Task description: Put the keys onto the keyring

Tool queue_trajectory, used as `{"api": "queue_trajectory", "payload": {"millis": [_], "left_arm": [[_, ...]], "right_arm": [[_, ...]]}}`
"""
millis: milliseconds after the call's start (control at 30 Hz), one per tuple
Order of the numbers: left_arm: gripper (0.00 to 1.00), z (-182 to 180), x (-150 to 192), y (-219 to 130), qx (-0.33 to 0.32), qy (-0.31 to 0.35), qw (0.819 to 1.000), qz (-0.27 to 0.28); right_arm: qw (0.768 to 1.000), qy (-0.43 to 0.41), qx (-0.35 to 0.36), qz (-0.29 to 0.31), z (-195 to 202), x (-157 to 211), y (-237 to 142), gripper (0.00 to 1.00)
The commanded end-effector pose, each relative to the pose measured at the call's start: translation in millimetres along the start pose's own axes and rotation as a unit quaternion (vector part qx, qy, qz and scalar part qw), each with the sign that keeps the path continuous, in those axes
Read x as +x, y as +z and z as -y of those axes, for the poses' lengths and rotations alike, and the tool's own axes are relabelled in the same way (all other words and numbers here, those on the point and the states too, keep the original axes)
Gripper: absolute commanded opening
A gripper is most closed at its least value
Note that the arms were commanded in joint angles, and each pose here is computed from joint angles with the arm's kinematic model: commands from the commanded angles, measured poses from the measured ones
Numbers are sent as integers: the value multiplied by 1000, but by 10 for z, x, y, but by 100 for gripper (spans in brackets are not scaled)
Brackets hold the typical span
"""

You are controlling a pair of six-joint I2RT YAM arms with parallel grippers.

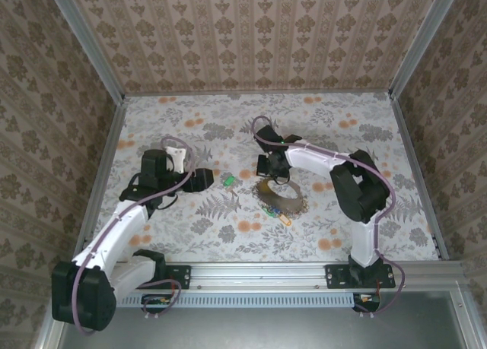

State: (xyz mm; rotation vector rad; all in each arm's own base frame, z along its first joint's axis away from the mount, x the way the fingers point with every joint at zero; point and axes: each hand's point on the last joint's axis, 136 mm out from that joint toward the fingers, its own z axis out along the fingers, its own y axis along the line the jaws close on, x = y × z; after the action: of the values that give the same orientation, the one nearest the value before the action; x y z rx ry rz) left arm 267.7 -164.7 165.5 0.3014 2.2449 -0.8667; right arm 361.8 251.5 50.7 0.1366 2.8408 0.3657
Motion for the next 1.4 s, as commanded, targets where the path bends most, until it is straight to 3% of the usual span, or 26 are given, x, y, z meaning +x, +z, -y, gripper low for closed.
{"api": "queue_trajectory", "payload": {"millis": [0, 100, 167, 333, 467, 633, 867, 1067, 1367], "left_arm": [[82, 377, -284, -141, 73, 96, 991, 52], [70, 581, -336, -213, 117, 152, 980, 60], [61, 672, -360, -253, 136, 178, 973, 60], [52, 956, -288, -276, 225, 226, 947, 41], [52, 1154, -120, -209, 275, 273, 922, 16], [54, 1372, -58, -186, 307, 331, 892, 18], [55, 1480, -139, -217, 321, 371, 871, 30], [56, 1760, 20, -275, 370, 390, 843, 14], [50, 1776, 158, -133, 363, 389, 847, -7]], "right_arm": [[989, -104, -99, 42, -354, -85, -401, 4], [972, -178, -134, 79, -416, -38, -676, 3], [948, -245, -176, 107, -516, 43, -907, 4], [849, -408, -288, 170, -763, 387, -1510, 0], [777, -484, -342, 213, -865, 593, -1952, 0], [731, -524, -370, 232, -936, 699, -2215, 0], [685, -554, -401, 250, -1041, 772, -2444, 0], [660, -575, -407, 260, -1078, 832, -2524, 0], [644, -578, -418, 275, -1128, 827, -2570, 0]]}}
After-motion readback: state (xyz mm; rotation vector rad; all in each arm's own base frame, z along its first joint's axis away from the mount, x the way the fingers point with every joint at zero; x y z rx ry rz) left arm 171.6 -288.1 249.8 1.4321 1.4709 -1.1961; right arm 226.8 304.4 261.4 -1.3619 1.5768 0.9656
